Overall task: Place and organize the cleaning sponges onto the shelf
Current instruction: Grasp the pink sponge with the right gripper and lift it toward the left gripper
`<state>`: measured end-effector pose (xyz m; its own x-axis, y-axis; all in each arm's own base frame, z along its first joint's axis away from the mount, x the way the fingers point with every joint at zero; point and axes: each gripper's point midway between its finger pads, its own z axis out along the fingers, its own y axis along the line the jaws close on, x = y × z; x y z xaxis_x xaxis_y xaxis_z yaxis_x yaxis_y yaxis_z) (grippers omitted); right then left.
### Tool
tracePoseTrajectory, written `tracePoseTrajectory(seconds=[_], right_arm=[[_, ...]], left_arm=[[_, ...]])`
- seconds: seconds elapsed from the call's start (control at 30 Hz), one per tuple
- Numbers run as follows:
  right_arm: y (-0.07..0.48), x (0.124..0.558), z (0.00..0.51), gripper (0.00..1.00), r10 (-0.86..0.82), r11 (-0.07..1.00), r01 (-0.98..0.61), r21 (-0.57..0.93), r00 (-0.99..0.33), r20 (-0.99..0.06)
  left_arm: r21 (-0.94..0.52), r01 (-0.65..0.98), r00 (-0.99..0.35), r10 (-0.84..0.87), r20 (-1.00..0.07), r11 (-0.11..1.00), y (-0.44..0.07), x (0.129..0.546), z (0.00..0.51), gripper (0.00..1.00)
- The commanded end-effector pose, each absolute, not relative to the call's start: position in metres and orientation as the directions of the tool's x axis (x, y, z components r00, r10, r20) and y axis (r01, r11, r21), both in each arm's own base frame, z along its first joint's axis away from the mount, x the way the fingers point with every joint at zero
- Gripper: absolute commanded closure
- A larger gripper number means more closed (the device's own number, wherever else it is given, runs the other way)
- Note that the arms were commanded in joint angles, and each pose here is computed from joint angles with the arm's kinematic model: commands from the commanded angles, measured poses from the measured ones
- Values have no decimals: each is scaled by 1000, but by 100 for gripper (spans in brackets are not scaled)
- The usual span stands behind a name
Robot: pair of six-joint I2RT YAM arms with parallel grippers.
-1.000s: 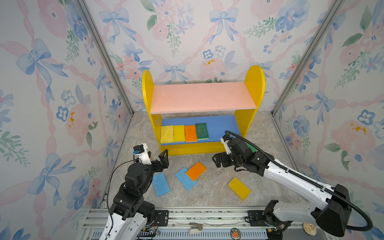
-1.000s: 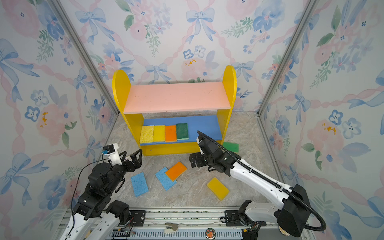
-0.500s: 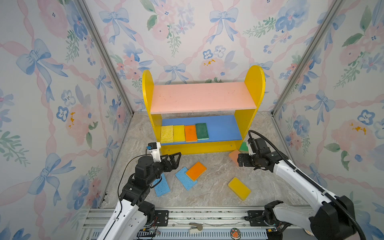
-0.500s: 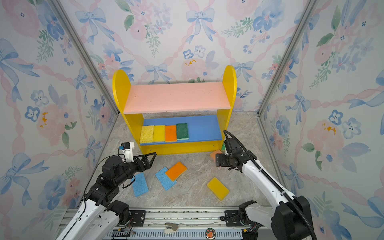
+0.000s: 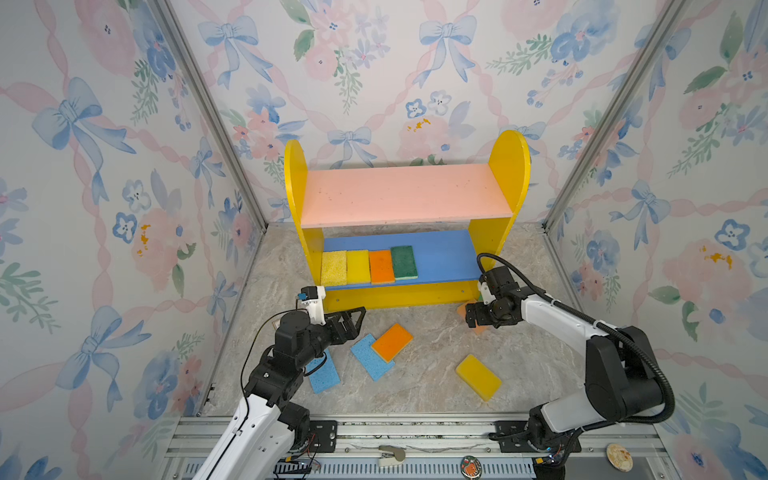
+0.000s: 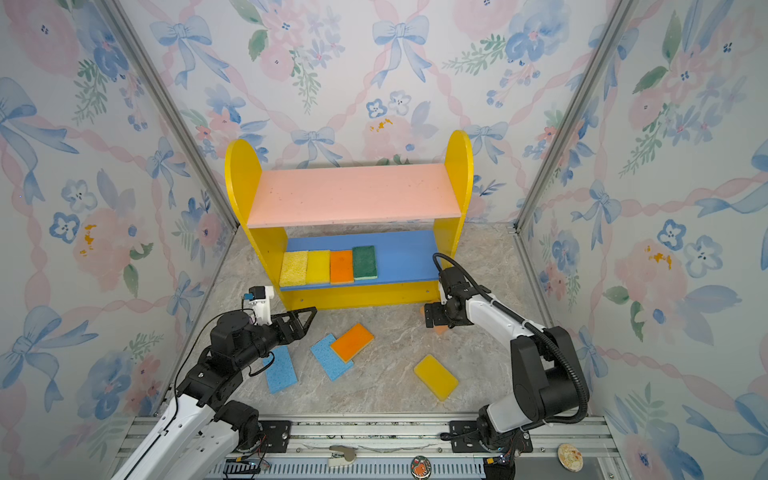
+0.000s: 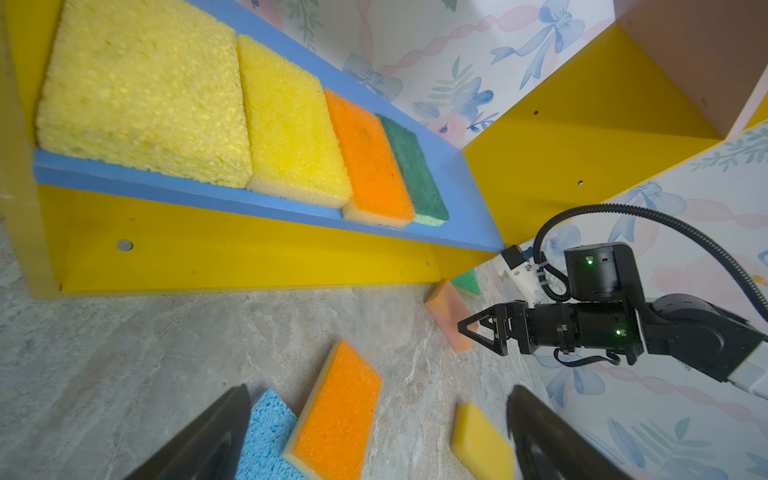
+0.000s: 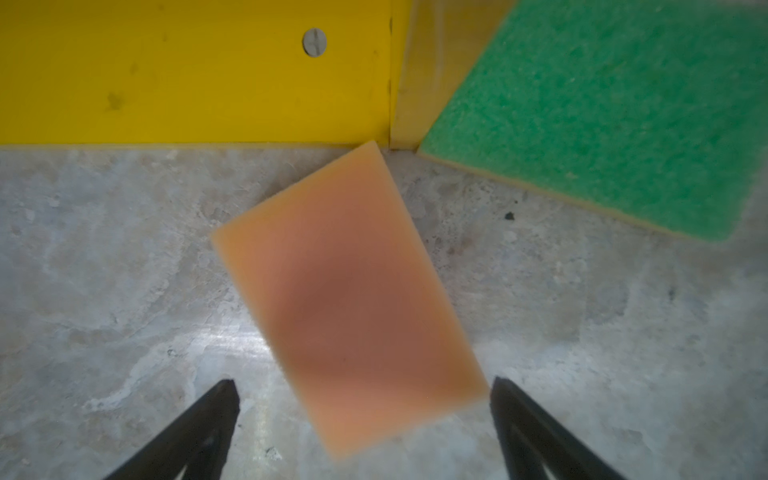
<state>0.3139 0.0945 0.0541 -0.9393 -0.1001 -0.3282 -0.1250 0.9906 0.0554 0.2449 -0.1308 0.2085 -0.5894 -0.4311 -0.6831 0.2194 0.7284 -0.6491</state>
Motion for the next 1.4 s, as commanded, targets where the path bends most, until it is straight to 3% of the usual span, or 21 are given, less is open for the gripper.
tracePoseTrajectory(seconds=[0.0,0.47,0.57,0.7,0.8,1.03,1.37], right_arm=[[95,334,57,3,-142,986,-163,29,-925,-351],[113,322,33,1,-170,981,-189,36,-940,-295],[116,315,32,16,-167,984,-180,16,-942,-290],[119,310,41,25,-195,980,-198,-23,-933,-301],[120,306,45,38,-191,981,-194,-19,-932,-308],[137,291,69,40,-193,977,-211,15,-915,-355],[232,230,127,38,-270,917,-374,140,-838,-474]], left_arm=[[-641,239,-576,-424,-698,729,-131,246,209,2],[-643,231,-581,-427,-693,730,-130,245,204,2],[-650,229,-585,-432,-687,725,-130,244,204,2],[-661,231,-591,-436,-679,714,-132,242,203,2],[-670,236,-593,-442,-673,704,-133,240,204,2],[-720,228,-624,-468,-625,656,-138,233,201,2],[-849,293,-682,-525,-508,441,-190,221,205,2]])
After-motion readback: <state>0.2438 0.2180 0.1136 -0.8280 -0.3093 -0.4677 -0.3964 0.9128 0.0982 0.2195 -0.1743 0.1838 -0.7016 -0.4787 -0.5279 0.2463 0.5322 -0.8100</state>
